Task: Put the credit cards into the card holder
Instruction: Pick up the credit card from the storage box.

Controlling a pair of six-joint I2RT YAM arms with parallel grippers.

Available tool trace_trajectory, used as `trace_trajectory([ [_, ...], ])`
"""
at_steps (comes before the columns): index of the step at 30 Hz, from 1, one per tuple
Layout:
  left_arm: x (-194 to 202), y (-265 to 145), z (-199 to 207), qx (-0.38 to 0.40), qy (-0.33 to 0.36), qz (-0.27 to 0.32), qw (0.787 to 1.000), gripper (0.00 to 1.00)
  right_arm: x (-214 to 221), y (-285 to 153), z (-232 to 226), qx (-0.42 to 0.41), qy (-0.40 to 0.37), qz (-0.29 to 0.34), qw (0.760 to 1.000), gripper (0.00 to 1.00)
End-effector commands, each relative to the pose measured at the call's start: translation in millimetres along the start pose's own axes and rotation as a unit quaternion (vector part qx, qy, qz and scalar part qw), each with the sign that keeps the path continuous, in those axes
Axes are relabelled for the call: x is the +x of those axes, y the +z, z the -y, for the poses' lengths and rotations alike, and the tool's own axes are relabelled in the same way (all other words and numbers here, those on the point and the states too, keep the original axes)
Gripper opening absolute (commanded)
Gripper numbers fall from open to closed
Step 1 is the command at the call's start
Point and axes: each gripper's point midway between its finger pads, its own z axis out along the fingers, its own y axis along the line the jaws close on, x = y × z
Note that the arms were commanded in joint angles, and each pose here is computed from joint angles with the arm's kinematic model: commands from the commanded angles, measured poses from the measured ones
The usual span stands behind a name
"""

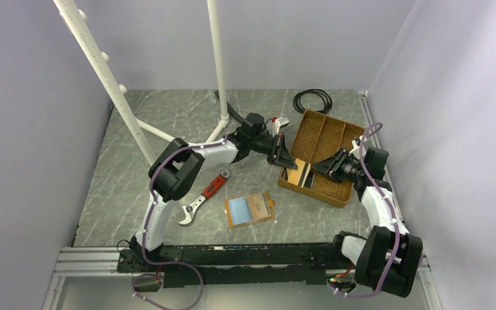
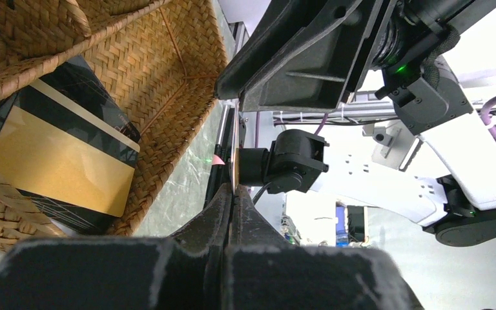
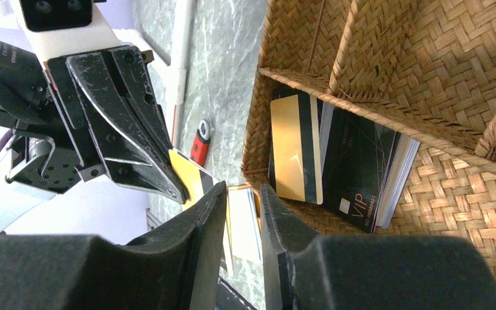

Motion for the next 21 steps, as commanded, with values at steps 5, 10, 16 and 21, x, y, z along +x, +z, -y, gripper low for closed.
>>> trace_trajectory([
  [5,-13.3,-6.7,36.3,0.038,0.038,0.012,0.998,0.00,-0.7,-1.3,-6.5,-0.023,-0.025,0.004,0.999,0.27],
  [10,-14.0,-6.2,40.8,0.046,0.038,0.013,0.998,0.00,1.2,-0.7,-6.9,-0.029,-0.022,0.001,0.999,0.26],
  [16,-15.2,-3.9,37.1,0.046,0.032,0.014,0.998,0.00,5.7,-1.9,-16.2,-0.059,-0.025,-0.009,0.998,0.26],
  [21,-18.2,-0.9,34.6,0.052,0.023,0.016,0.998,0.00,8.6,-3.8,-25.0,-0.087,-0.028,-0.011,0.996,0.29],
])
